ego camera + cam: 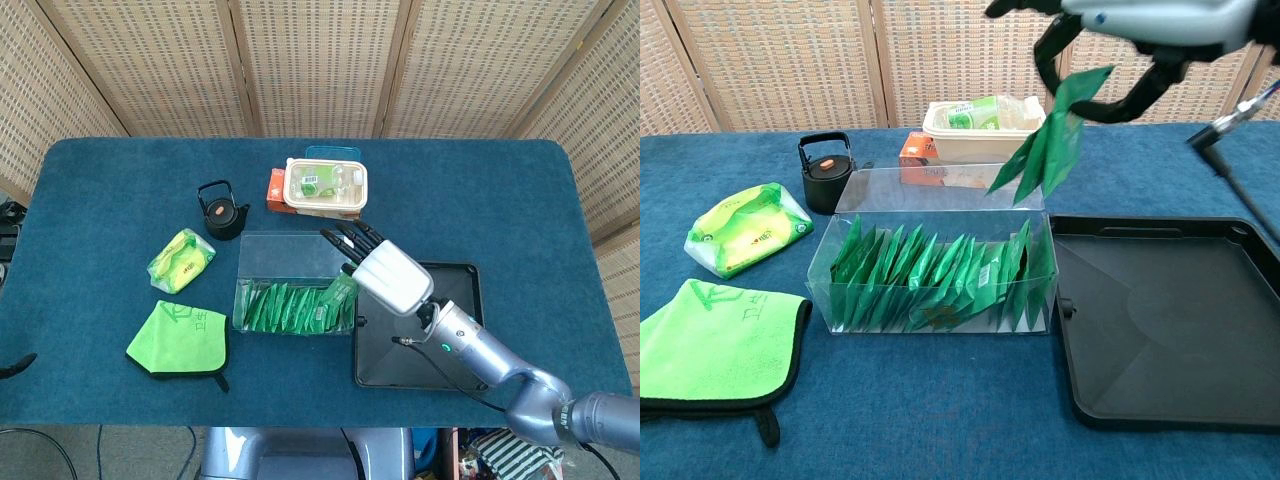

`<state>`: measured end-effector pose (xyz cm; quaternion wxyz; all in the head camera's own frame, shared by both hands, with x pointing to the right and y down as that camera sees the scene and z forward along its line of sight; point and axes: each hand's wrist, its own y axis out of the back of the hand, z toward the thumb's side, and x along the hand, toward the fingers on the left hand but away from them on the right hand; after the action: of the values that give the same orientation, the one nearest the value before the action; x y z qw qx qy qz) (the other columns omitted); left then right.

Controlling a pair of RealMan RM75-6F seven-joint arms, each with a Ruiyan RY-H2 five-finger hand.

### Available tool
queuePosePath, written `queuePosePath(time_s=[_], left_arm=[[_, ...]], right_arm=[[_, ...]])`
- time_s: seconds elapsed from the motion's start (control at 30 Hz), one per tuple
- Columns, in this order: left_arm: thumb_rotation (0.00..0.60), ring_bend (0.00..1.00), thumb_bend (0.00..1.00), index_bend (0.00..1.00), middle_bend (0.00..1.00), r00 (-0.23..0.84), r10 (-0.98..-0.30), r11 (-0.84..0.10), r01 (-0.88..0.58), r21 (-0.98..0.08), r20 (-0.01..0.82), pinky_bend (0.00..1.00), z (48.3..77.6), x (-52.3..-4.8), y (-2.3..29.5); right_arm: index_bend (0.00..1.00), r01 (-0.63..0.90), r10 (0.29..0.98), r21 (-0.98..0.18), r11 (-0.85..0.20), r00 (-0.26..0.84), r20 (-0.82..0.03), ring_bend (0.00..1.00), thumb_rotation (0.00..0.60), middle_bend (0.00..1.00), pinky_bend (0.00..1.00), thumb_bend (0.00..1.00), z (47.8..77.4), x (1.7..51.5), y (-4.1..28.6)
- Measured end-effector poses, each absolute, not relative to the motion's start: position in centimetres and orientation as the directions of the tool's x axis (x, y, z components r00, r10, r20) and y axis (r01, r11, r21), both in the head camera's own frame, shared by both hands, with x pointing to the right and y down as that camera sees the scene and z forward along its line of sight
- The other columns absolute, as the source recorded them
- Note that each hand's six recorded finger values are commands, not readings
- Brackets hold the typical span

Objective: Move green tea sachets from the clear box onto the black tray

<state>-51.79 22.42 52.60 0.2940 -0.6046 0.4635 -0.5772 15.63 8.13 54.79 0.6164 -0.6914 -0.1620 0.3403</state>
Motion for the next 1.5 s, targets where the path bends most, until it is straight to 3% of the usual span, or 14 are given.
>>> queuePosePath(time_s=[0.27, 0.7, 0.77, 0.83, 0.9, 0.93, 1.1, 1.27, 1.5], left_arm=[[0.600, 0.00, 0.09, 0.00, 0.00, -0.087, -0.901, -0.400, -0.220, -0.890, 0.426, 0.00, 52.5, -51.5, 22.6], [0.600, 0.00, 0.09, 0.00, 0.00, -0.078, -0.905, -0.395, -0.216, -0.893, 0.419, 0.00, 52.2, -51.1, 22.8], [0.600, 0.00, 0.09, 0.00, 0.00, -0.078, -0.905, -0.394, -0.216, -0.893, 0.418, 0.00, 52.2, -51.1, 22.8], [0.600, 0.00, 0.09, 0.00, 0.00, -0.078, -0.904, -0.395, -0.215, -0.893, 0.419, 0.00, 52.2, -51.1, 22.9], [0.600, 0.00, 0.09, 0.00, 0.00, -0.078, -0.904, -0.397, -0.216, -0.892, 0.421, 0.00, 52.3, -51.1, 22.9], [0.600, 0.00, 0.09, 0.00, 0.00, -0.078, -0.904, -0.397, -0.215, -0.892, 0.421, 0.00, 52.3, -51.1, 22.9], [0.600, 0.00, 0.09, 0.00, 0.00, -0.075, -0.904, -0.397, -0.215, -0.892, 0.420, 0.00, 52.2, -51.1, 22.9], [0.600, 0.00, 0.09, 0.00, 0.00, -0.074, -0.908, -0.389, -0.215, -0.896, 0.412, 0.00, 52.0, -51.1, 22.9], [0.600, 0.00, 0.09, 0.00, 0.00, -0.069, -0.915, -0.378, -0.193, -0.906, 0.396, 0.00, 51.8, -50.8, 23.0]], right_arm=[[0.64, -0.216, 0.682, -0.955, -0.206, 0.668, -0.298, 0.00, 0.600, 0.09, 0.19, 0.63, 53.5, 20.9, 8.5], [0.64, -0.365, 0.623, -0.877, -0.313, 0.617, -0.480, 0.00, 0.600, 0.10, 0.19, 0.63, 58.8, 28.1, 14.4], [0.51, -0.379, 0.612, -0.869, -0.317, 0.618, -0.493, 0.00, 0.600, 0.08, 0.19, 0.62, 59.2, 28.3, 14.9], [0.24, -0.385, 0.608, -0.869, -0.311, 0.622, -0.493, 0.00, 0.600, 0.03, 0.19, 0.45, 59.3, 28.4, 15.1], [0.09, -0.373, 0.618, -0.877, -0.303, 0.624, -0.478, 0.00, 0.600, 0.00, 0.19, 0.22, 59.1, 28.4, 15.1], [0.05, -0.362, 0.626, -0.884, -0.297, 0.625, -0.466, 0.00, 0.600, 0.00, 0.18, 0.15, 58.8, 28.4, 15.0], [0.04, -0.258, 0.714, -0.936, -0.238, 0.607, -0.349, 0.00, 0.600, 0.00, 0.10, 0.04, 56.5, 28.3, 13.6], [0.03, -0.162, 0.794, -0.966, -0.200, 0.551, -0.257, 0.00, 0.600, 0.00, 0.04, 0.03, 53.8, 29.6, 12.6], [0.00, 0.031, 0.906, -0.975, -0.218, 0.378, -0.191, 0.00, 0.600, 0.00, 0.00, 0.00, 51.1, 33.9, 15.2]])
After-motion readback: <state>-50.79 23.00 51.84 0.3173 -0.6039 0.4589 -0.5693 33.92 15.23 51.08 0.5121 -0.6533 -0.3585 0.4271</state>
